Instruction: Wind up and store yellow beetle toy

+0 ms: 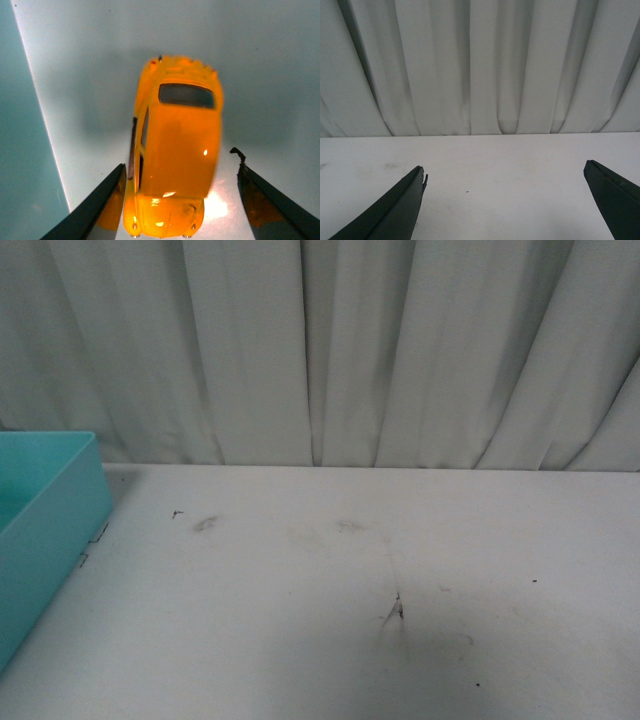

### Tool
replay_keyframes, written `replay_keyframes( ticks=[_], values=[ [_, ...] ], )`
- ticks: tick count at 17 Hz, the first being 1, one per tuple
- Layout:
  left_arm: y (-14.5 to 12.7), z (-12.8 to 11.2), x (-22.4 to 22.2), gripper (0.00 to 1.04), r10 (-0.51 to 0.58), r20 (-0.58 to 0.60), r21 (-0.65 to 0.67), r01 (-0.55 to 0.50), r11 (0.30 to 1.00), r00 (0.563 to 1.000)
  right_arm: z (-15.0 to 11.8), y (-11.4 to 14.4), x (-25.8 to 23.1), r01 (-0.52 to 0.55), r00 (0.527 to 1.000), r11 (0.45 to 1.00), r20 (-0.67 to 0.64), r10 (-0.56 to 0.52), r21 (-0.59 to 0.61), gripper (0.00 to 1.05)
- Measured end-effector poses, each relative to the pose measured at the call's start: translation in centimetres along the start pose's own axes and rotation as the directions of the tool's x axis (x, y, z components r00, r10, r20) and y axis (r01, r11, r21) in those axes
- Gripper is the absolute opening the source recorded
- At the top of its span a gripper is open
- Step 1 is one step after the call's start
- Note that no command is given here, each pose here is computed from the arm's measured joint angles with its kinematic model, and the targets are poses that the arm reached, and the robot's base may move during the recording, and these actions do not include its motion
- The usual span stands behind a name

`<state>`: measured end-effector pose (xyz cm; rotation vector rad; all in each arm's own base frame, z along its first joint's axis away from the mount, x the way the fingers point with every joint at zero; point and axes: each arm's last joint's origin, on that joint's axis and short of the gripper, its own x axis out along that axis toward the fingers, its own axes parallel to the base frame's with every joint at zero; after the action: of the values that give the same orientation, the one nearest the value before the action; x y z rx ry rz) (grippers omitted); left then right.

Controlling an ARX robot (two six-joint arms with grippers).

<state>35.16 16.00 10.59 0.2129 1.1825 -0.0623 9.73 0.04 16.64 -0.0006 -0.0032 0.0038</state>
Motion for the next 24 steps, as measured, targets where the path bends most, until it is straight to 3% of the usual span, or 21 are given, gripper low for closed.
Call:
replay_keyframes(
  ticks=[3, 8, 12, 16, 17, 18, 20, 21, 22, 24],
  values=[
    [0.4, 0.2, -2.1, 0.99, 0.004, 0.057, -0.008, -0.003, 1.000, 0.998, 0.0, 0.0, 0.0, 0.000, 1.000, 1.000, 0.000, 0.000, 0.000, 0.98],
    [1.8, 1.1, -7.2, 0.98, 0.037, 0.313, -0.053, -0.021, 0.998, 0.949, 0.0, 0.0, 0.0, 0.000, 1.000, 1.000, 0.000, 0.000, 0.000, 0.98],
    [0.5, 1.6, -14.0, 0.98, 0.055, 0.488, -0.032, -0.044, 0.998, 0.871, 0.0, 0.0, 0.0, 0.000, 1.000, 1.000, 0.000, 0.000, 0.000, 0.98],
    [-0.9, 0.9, -19.5, 0.98, 0.074, 0.586, -0.021, -0.076, 0.997, 0.807, 0.0, 0.0, 0.0, 0.000, 1.000, 1.000, 0.000, 0.000, 0.000, 0.98],
    [-1.1, 0.7, -20.2, 0.95, 0.094, 0.669, -0.027, -0.102, 0.994, 0.737, 0.0, 0.0, 0.0, 0.000, 1.000, 1.000, 0.000, 0.000, 0.000, 0.98],
    [-2.4, -0.1, -20.6, 0.85, 0.134, 0.790, -0.069, -0.130, 0.989, 0.598, 0.0, 0.0, 0.0, 0.001, 1.000, 1.000, 0.000, -0.001, 0.000, 0.98],
    [-6.7, -2.8, -20.1, 0.63, 0.150, 0.894, -0.147, -0.041, 0.988, 0.423, 0.0, 0.0, 0.0, -0.001, 1.000, 1.000, 0.000, 0.001, 0.000, 0.98],
    [-8.3, -3.8, -19.7, 0.52, 0.151, 0.916, -0.159, -0.010, 0.987, 0.373, 0.0, 0.0, 0.0, 0.000, 1.000, 1.000, 0.000, 0.000, 0.000, 0.98],
    [-10.1, -5.3, -18.9, 0.38, 0.148, 0.920, -0.167, 0.022, 0.986, 0.363, 0.0, 0.0, 0.0, 0.000, 1.000, 1.000, 0.000, 0.000, 0.000, 0.98],
    [-12.1, -7.5, -17.4, 0.14, 0.161, 0.906, -0.194, 0.046, 0.980, 0.392, 0.0, 0.0, 0.0, 0.000, 1.000, 1.000, 0.000, 0.000, 0.000, 0.98]
  ],
)
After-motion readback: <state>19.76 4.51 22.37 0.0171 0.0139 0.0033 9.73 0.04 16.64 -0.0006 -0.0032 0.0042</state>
